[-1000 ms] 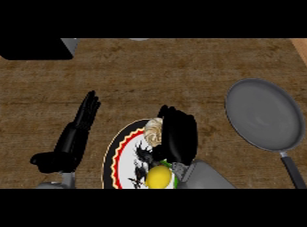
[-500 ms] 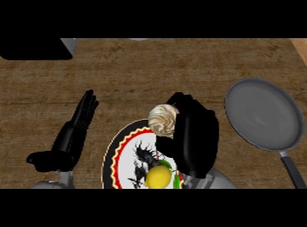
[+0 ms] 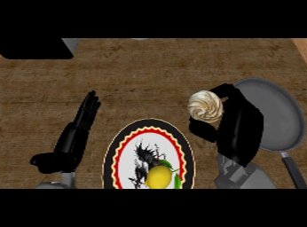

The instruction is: Pick the cupcake from the plate and place it in the pan

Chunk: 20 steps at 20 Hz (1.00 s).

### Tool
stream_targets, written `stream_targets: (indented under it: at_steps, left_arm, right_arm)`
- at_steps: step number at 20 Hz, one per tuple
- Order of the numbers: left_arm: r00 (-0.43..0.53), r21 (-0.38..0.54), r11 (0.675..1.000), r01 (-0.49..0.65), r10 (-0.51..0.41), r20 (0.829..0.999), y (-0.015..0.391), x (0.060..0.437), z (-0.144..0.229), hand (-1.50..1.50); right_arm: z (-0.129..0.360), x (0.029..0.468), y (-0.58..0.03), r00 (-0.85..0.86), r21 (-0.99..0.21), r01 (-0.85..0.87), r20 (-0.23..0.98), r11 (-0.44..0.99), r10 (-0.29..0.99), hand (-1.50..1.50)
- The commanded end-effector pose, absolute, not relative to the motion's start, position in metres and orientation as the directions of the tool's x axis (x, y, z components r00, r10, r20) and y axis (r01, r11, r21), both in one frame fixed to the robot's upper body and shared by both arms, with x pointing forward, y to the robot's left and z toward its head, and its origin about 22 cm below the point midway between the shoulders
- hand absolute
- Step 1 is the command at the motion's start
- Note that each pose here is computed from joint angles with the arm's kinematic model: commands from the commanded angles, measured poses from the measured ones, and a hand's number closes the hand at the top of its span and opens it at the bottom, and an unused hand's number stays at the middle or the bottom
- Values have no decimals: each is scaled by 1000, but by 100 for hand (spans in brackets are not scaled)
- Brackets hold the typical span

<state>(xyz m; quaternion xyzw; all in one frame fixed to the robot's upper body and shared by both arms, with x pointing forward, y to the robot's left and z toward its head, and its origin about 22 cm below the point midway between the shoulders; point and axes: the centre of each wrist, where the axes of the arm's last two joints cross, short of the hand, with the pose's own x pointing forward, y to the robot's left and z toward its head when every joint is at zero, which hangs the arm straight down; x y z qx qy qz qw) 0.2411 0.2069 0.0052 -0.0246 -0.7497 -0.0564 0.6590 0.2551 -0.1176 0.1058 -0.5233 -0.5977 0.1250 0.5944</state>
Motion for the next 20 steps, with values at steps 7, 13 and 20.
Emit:
stream_targets:
  at_steps: [7,13,20]
  left_arm:
    - [-137,59,993,98,-45,990,208,241,7,0]
    - [-135,54,992,117,-38,990,210,252,14,0]
    - [-132,46,992,119,-31,991,205,262,5,0]
  right_arm:
    - [61,281,-244,368,-751,643,477,153,798,150]
    - [42,319,-289,343,-644,742,604,187,720,150]
    - [34,346,-343,333,-646,737,602,197,726,150]
